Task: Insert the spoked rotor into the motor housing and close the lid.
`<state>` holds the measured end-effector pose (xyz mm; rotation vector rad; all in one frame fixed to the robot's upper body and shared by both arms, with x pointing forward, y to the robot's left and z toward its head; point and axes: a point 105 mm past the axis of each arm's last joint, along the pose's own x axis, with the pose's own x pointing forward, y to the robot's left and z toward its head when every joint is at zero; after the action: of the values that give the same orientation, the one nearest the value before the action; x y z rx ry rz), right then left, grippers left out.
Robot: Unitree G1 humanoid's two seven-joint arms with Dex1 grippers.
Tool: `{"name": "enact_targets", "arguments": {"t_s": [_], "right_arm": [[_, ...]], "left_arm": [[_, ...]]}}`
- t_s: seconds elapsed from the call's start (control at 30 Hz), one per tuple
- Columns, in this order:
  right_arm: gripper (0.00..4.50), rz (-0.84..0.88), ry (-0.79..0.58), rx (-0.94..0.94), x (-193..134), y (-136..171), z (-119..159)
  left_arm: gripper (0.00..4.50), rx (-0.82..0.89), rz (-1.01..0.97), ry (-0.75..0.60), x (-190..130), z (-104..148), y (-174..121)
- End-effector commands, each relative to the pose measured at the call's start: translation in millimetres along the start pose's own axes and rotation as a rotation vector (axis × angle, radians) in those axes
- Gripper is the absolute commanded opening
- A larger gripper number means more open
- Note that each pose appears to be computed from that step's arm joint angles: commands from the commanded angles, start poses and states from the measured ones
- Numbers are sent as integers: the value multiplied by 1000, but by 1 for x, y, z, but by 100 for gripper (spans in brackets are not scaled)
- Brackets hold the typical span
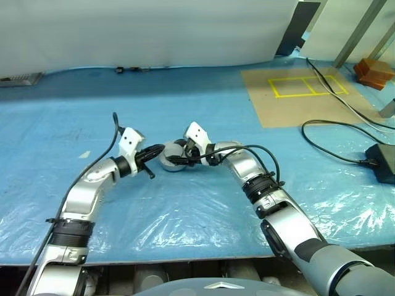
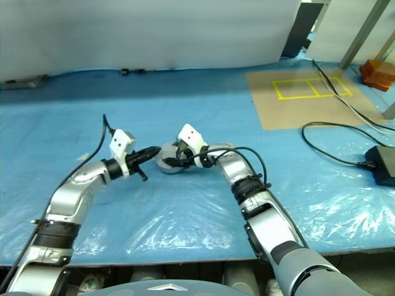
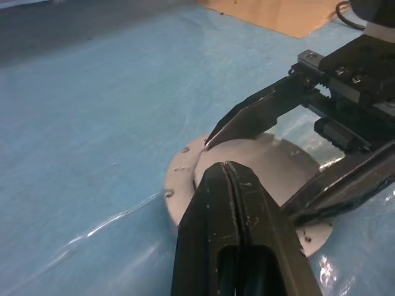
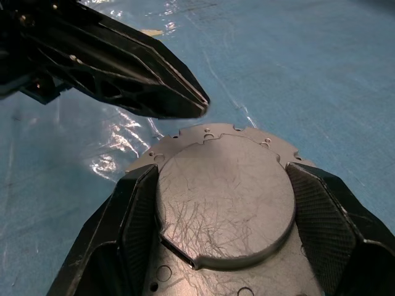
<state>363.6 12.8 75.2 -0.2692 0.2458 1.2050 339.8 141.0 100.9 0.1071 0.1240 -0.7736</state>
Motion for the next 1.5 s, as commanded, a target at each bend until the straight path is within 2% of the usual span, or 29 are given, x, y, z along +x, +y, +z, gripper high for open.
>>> {"name": "enact_targets", "arguments": {"t_s": [0.03, 0.2, 0.37, 0.77, 0.9, 1.1, 1.23, 1.37, 1.5], "right_arm": [[294, -27, 240, 153, -16, 5, -76], [294, -36, 240, 158, -18, 4, -77], [294, -42, 241, 168, -19, 5, -79], [294, -41, 236, 120, -15, 8, -77], [422, 5, 160, 119, -13, 17, -63], [422, -39, 1, 24, -22, 2, -28], [422, -89, -39, -27, -26, -9, -13], [422, -75, -113, 3, -32, -12, 4], [422, -34, -246, 178, -49, -17, 34]], "left_arm": [[0, 36, 25, 10, 5, 1, 8], [0, 40, 55, 45, 4, -8, 18], [0, 9, -16, 43, 8, -13, 3], [0, 45, -57, 117, 8, -30, -7], [0, 41, -57, 106, 10, -28, -9], [0, 43, -63, 105, 9, -28, -9], [0, 45, -57, 107, 9, -27, -6], [0, 49, -62, 105, 11, -26, -7], [0, 50, -69, 103, 12, -26, -9]]}}
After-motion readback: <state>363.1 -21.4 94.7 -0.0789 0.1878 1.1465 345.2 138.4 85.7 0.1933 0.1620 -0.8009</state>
